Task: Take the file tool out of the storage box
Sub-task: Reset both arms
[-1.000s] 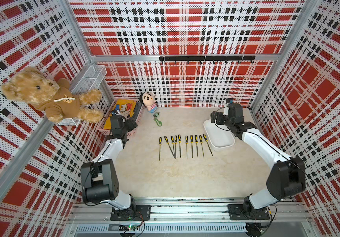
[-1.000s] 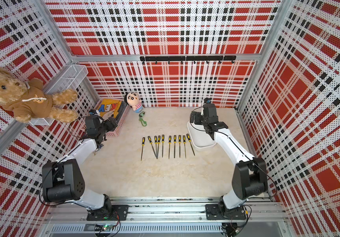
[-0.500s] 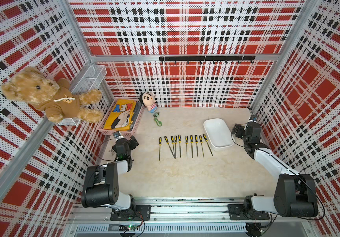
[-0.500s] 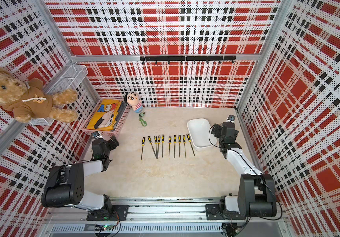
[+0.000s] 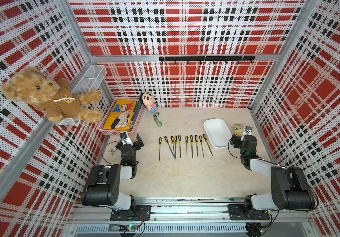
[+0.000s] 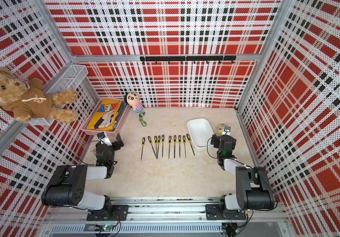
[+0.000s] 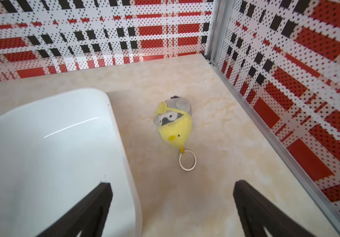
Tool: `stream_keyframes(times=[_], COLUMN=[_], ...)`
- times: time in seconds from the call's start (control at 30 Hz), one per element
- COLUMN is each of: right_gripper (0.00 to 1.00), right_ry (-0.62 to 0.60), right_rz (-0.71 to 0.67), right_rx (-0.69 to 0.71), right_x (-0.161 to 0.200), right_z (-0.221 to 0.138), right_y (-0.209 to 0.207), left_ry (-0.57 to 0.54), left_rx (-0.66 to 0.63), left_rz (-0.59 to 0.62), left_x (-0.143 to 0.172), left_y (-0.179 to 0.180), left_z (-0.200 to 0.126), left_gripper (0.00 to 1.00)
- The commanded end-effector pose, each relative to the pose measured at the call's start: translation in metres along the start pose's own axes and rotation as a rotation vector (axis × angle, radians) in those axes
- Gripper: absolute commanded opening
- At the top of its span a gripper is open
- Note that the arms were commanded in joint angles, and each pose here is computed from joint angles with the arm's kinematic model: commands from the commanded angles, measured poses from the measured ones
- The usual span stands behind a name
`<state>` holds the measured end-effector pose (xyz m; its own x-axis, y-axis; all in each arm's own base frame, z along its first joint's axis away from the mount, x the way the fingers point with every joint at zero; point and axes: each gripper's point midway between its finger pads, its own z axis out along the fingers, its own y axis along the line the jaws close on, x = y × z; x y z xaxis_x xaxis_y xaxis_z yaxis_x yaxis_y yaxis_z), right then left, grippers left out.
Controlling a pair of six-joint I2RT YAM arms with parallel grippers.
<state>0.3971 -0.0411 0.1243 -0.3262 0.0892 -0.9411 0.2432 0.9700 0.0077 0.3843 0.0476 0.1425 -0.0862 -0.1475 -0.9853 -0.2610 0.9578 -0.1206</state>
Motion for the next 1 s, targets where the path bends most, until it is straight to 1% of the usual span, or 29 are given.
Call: stream_keyframes(times=[0.0,0.03,0.07,0.23,0.3,0.33,0.37,0.43,0.97], right_gripper=[1.0,1.0,1.0,1.0,1.0,1.0,1.0,1.0,1.0], right_ry=[-0.161,-0.188,-0.186,-0.205,-0.171,-0.194,-0.179,-0.186,-0.177], right_rz=[0.018,0.028,0.021,-0.029,-0.043,-0.046,-0.046,-0.048,-0.051], right_rx=[-0.063,-0.056,-0.056,-0.099,-0.097,-0.099,-0.093,-0.093,-0.093], right_x=[-0.01,-0.008,-0.005,0.003,0.007,0.003,0.004,0.003,0.004], right_z=[-0.013,-0.017,-0.018,-0.015,-0.012,-0.013,-0.013,-0.013,-0.012], right_y=[0.006,0.004,0.005,0.018,0.02,0.022,0.022,0.022,0.023], left_ry=[-0.082,-0.112,-0.147,-0.142,-0.143,-0.142,-0.142,-0.145,-0.142], left_rx=[0.041,0.048,0.042,0.028,0.014,0.01,0.006,-0.008,-0.006], left_rz=[0.039,0.041,0.038,0.035,0.032,0.03,0.03,0.022,0.023], left_x=[-0.007,-0.007,-0.012,-0.011,-0.011,-0.01,-0.01,-0.011,-0.011], left_y=[-0.01,-0.01,-0.009,-0.007,-0.004,-0.003,-0.002,-0.001,-0.002], left_z=[-0.009,-0.016,-0.02,-0.02,-0.021,-0.022,-0.022,-0.02,-0.019], left_gripper=[0.99,0.99,0.99,0.99,0.99,0.99,0.99,0.99,0.99])
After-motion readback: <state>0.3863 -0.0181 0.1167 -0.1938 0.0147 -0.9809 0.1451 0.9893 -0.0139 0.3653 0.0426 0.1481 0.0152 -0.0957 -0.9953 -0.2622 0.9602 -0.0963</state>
